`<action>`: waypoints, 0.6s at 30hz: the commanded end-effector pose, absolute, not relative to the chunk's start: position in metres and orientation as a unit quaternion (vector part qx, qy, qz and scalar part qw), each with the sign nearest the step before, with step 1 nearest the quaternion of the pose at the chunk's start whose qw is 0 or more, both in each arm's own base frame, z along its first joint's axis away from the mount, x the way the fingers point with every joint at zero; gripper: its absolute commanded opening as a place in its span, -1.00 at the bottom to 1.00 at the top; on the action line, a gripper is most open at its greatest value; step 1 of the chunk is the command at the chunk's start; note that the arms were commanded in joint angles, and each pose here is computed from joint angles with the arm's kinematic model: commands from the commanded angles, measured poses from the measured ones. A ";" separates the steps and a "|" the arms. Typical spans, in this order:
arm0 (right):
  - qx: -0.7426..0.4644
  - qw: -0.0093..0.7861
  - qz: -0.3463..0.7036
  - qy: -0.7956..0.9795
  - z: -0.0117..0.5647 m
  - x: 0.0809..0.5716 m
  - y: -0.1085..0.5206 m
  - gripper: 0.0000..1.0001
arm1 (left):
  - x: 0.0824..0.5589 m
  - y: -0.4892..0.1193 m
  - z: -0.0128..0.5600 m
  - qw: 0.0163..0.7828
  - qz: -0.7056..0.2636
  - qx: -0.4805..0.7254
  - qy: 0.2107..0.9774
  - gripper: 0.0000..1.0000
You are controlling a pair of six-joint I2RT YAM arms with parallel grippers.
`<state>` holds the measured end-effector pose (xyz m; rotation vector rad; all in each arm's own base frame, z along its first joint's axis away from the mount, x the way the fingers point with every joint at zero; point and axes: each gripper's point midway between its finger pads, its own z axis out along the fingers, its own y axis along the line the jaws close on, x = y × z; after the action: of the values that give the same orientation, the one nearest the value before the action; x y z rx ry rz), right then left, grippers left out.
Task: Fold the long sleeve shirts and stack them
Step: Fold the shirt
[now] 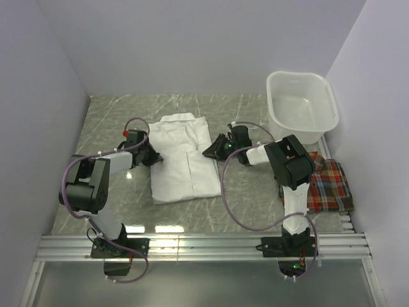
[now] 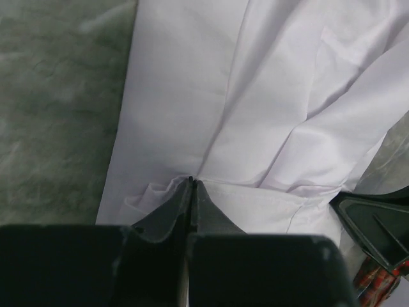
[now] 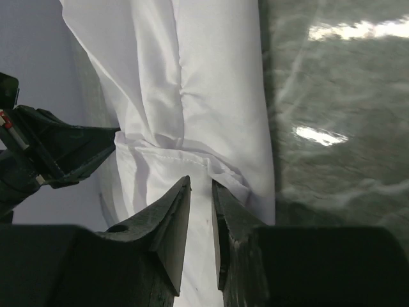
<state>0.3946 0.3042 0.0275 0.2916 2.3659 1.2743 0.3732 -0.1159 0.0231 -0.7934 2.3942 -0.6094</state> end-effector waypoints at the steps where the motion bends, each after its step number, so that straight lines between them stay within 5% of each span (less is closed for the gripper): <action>1: 0.107 0.252 0.468 0.840 0.038 0.408 0.295 -0.44 | 0.404 -0.117 0.039 0.325 -0.234 -0.290 0.869 -0.88; 9: 0.059 0.285 0.462 0.838 0.101 0.394 0.281 -0.35 | 0.375 -0.112 0.117 0.369 -0.210 -0.270 0.864 -0.48; 11: 0.044 0.285 0.474 0.832 0.119 0.375 0.281 -0.32 | 0.356 -0.118 0.137 0.376 -0.225 -0.265 0.859 -0.10; 14: 0.016 0.269 0.481 0.834 0.127 0.339 0.286 -0.29 | 0.305 -0.137 0.123 0.326 -0.253 -0.253 0.875 0.10; 18: -0.024 0.227 0.488 0.842 0.118 0.287 0.298 -0.27 | 0.247 -0.166 0.097 0.254 -0.304 -0.232 0.889 0.10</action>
<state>0.3303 0.2911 0.1363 0.0299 2.2186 1.3170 0.3043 -0.1532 0.1552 -0.5693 2.1664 -0.7730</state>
